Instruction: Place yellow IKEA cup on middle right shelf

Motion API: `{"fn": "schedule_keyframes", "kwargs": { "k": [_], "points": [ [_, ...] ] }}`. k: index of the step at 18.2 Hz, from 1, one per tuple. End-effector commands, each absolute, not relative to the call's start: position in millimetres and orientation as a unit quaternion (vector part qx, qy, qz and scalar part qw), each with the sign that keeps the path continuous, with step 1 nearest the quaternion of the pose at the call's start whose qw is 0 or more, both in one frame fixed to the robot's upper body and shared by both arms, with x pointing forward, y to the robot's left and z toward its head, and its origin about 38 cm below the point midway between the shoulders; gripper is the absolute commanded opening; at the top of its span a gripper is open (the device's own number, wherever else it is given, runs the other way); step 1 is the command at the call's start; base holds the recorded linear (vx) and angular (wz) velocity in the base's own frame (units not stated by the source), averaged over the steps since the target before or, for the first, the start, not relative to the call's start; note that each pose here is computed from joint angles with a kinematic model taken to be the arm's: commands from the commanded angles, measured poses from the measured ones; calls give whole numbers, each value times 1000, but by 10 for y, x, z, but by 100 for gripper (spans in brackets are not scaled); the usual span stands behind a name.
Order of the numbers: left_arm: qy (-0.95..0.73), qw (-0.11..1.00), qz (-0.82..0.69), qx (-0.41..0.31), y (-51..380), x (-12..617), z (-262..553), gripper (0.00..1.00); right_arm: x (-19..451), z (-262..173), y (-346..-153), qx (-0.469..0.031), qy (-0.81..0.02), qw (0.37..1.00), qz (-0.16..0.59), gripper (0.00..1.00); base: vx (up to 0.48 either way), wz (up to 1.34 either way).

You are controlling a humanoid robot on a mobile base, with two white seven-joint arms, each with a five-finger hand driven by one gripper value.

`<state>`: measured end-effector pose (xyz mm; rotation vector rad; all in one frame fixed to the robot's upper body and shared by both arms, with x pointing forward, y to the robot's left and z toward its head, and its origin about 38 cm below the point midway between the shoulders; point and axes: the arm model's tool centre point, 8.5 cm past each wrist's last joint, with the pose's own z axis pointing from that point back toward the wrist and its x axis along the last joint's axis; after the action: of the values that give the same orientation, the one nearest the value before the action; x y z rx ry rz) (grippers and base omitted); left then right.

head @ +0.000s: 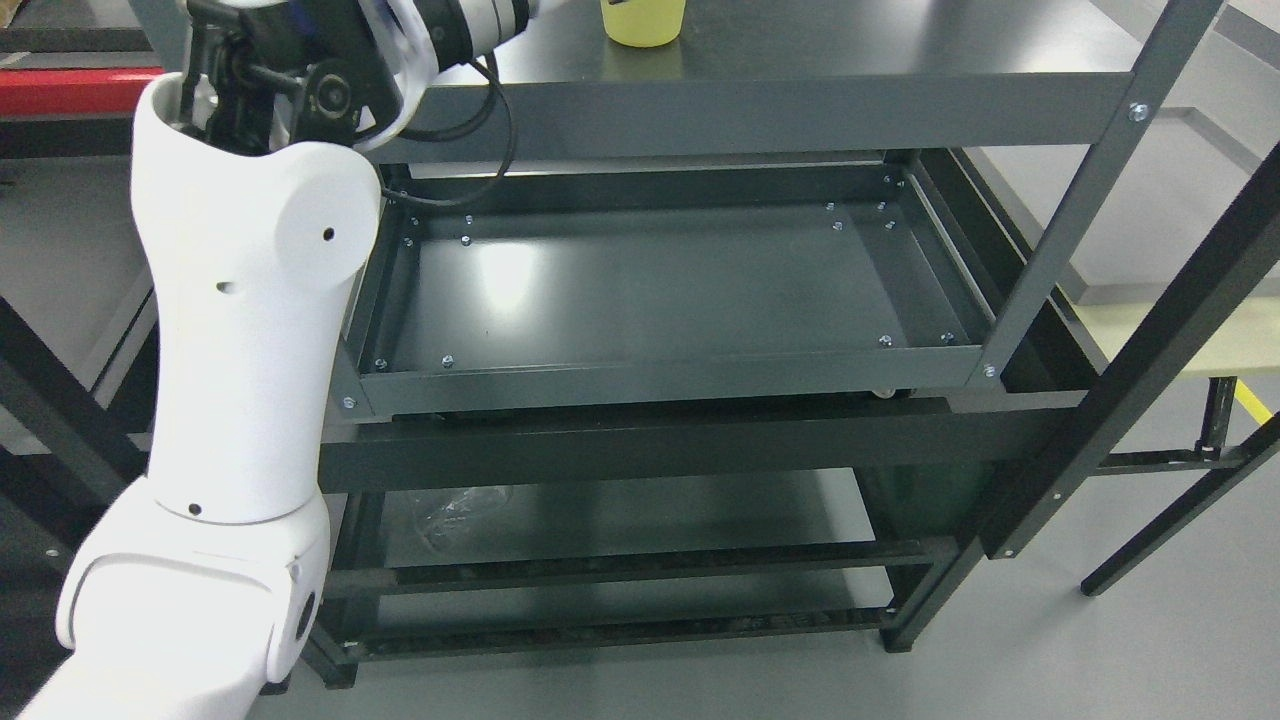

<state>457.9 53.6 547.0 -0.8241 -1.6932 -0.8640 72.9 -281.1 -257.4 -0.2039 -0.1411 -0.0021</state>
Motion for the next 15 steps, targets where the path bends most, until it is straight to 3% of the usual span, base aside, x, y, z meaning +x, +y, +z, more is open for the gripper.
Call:
{"fn": "schedule_keyframes", "kwargs": {
  "k": [1,9,12,15],
  "points": [
    [-598,527,-469,-380,-43,4342,4680,98,644,-2572,-2909,-108,-66,992,-4,99,0,0],
    [-495,588,-488,-414,-457,4142,3059,98,644,-2572,-2909,-108,-66,992,-4,99,0,0],
    [-550,600,-432,-387,-292,4291,2546,98,644,-2572,-2909,-108,-66,992,-4,100,0,0],
    [-606,611,-344,-375,135,4443,2254,98,644,-2572,-2909,-108,-66,992,-4,99,0,0]
  ]
}}
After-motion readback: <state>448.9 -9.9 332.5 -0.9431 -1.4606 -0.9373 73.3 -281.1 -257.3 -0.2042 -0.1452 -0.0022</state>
